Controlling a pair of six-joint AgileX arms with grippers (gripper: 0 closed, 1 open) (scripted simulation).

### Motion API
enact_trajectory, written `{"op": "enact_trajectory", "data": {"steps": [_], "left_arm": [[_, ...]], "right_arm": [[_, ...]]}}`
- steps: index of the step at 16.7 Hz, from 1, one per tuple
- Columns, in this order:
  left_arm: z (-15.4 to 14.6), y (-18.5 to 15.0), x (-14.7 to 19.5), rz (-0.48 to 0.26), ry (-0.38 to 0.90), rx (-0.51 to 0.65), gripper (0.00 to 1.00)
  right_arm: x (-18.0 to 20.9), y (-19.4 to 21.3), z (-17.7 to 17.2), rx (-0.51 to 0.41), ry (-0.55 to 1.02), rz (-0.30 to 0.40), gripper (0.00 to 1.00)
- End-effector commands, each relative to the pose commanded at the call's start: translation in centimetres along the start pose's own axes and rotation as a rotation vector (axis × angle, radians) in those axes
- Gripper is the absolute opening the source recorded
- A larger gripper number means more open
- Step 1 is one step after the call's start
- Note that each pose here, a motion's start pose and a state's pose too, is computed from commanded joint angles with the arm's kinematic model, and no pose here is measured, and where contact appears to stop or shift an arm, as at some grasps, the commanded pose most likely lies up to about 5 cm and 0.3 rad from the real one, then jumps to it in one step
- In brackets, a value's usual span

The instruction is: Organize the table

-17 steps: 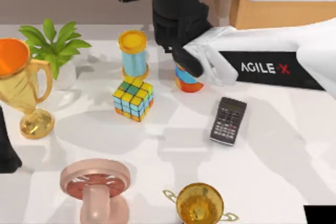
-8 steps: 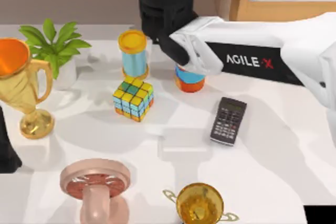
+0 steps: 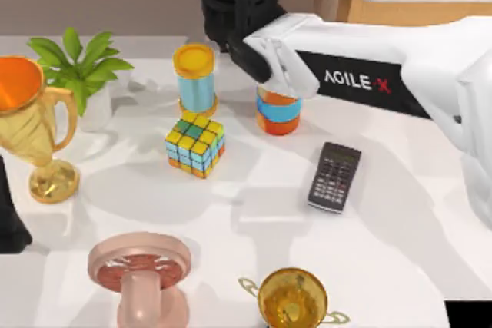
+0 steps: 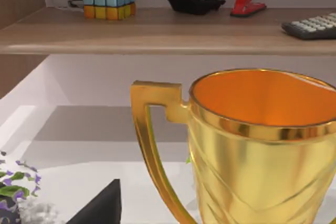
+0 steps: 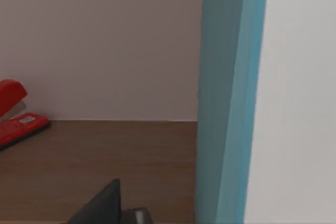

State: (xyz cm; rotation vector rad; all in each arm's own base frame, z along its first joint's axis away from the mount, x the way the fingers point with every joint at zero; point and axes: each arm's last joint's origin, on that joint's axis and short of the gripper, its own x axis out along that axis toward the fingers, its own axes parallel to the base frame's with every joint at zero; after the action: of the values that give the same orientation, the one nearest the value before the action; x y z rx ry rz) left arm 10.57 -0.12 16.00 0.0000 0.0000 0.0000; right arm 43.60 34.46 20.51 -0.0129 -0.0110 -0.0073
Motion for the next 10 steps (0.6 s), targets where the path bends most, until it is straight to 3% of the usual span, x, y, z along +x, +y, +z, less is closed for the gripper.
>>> {"op": "enact_trajectory", "data": {"steps": [3, 10], "left_arm": [[0.00, 0.00, 0.00, 0.000, 0.000, 0.000, 1.00], [0.00, 0.00, 0.00, 0.000, 0.000, 0.000, 1.00]], "right_arm": [[0.01, 0.00, 0.00, 0.000, 0.000, 0.000, 1.00], [0.01, 0.00, 0.00, 0.000, 0.000, 0.000, 0.47]]}}
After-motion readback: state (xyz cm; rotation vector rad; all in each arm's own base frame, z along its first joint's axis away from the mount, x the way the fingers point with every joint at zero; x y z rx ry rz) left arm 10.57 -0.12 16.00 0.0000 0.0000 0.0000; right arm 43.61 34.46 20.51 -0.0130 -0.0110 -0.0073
